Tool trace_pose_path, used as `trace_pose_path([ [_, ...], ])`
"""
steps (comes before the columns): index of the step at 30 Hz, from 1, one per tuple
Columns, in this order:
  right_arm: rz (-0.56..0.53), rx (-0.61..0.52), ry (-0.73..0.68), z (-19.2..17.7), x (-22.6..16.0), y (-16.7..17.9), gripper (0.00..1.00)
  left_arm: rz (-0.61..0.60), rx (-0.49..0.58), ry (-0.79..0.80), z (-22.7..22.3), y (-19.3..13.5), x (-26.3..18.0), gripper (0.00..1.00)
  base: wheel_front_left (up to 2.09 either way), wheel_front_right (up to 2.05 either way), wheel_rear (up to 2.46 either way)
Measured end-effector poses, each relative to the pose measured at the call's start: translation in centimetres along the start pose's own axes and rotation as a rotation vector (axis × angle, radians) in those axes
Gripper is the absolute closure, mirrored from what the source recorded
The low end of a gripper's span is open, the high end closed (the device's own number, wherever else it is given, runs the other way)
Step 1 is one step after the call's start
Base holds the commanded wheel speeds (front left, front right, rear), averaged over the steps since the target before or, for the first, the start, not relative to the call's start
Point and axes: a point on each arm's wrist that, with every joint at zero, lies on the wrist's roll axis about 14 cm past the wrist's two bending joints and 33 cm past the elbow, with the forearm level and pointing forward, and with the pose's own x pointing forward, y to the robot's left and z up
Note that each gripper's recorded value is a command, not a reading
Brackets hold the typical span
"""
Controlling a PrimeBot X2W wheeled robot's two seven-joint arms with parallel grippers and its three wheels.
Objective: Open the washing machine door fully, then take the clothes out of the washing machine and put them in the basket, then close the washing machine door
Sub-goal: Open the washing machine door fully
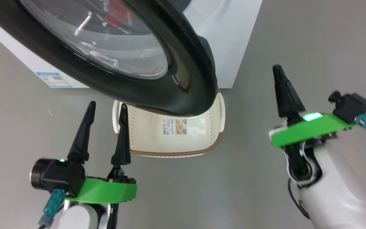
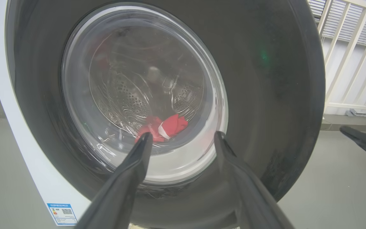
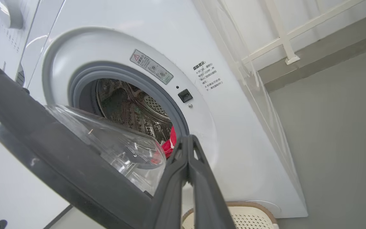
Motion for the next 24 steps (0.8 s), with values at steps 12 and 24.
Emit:
trace_pose_path([
  [12,0.075,0.534,0.184,-1.0,6.1,4.1,1.00,0.016,0.011,0.026,-1.0,0.8,0.0,0.00,0.00,0.00,0.00],
  [24,0.214,0.728,0.541,-3.7,7.4,7.4,1.00,0.039,0.024,0.045,-1.8,1.6,0.1,0.00,0.00,0.00,0.00],
])
